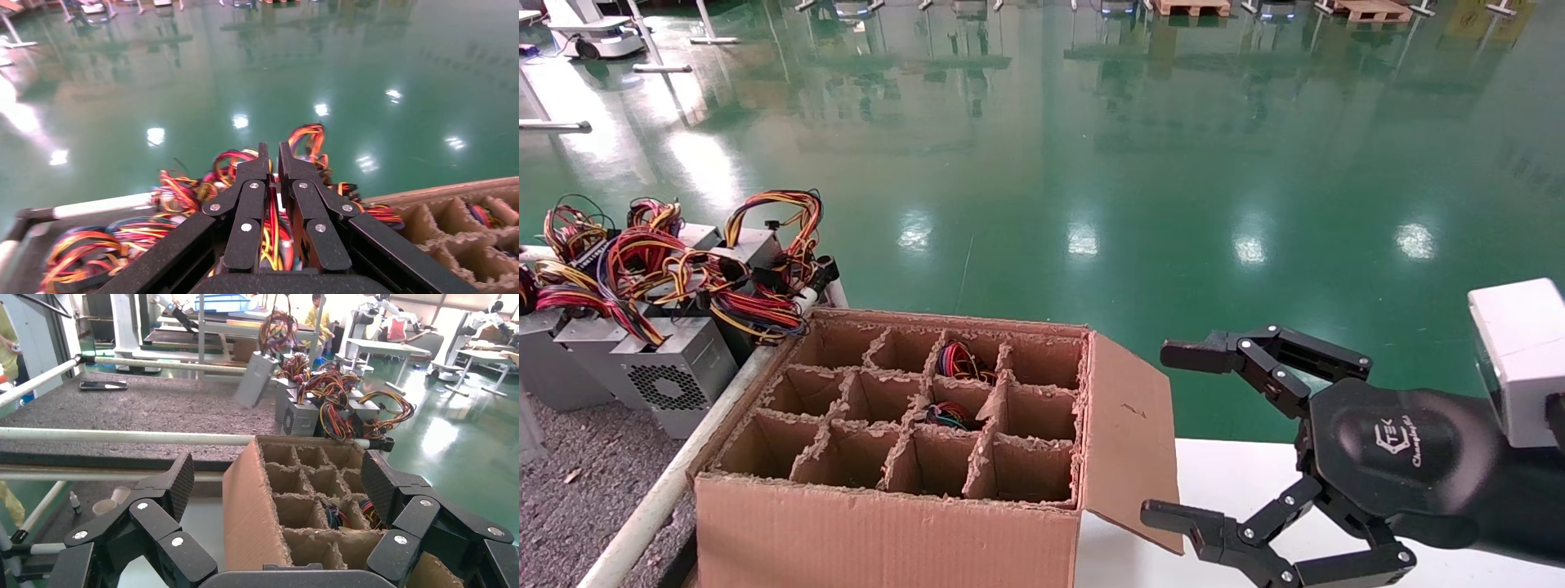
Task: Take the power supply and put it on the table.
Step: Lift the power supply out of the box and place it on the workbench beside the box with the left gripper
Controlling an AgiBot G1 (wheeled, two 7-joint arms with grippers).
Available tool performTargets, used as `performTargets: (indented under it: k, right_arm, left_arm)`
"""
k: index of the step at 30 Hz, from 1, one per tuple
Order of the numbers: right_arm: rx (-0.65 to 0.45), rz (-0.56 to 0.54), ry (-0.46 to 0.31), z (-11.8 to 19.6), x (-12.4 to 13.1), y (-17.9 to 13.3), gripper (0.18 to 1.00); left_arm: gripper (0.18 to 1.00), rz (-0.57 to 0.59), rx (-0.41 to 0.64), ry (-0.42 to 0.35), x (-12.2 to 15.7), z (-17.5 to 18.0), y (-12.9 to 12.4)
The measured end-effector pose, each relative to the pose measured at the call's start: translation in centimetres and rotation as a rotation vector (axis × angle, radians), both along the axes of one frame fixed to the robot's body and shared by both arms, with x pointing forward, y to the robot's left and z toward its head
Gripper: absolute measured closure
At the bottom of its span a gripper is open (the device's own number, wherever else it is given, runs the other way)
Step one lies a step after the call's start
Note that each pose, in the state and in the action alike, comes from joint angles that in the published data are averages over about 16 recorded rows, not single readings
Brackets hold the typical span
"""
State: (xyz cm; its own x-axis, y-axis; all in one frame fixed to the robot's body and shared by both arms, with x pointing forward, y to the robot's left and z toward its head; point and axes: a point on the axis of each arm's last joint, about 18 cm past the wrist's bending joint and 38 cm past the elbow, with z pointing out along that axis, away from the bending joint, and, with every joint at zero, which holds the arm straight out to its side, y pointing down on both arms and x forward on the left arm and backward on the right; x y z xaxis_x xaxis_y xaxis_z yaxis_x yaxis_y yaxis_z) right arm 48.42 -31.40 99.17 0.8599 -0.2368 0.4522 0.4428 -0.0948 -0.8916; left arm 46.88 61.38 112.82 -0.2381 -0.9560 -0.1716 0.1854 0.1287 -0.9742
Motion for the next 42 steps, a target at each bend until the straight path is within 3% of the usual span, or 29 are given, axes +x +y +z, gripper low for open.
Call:
performTargets:
  k: [20, 42]
  right_arm:
    - [0.0, 0.0, 0.0, 0.0, 0.0, 0.0, 0.178]
    - [0.0, 0.0, 0.0, 0.0, 0.0, 0.0, 0.178]
  left_arm:
    - [0.977, -0.016, 0.01, 0.007, 1.0, -1.1, -0.4]
    - [0.977, -0.018, 0.031, 0.012, 5.7, -5.2, -1.7]
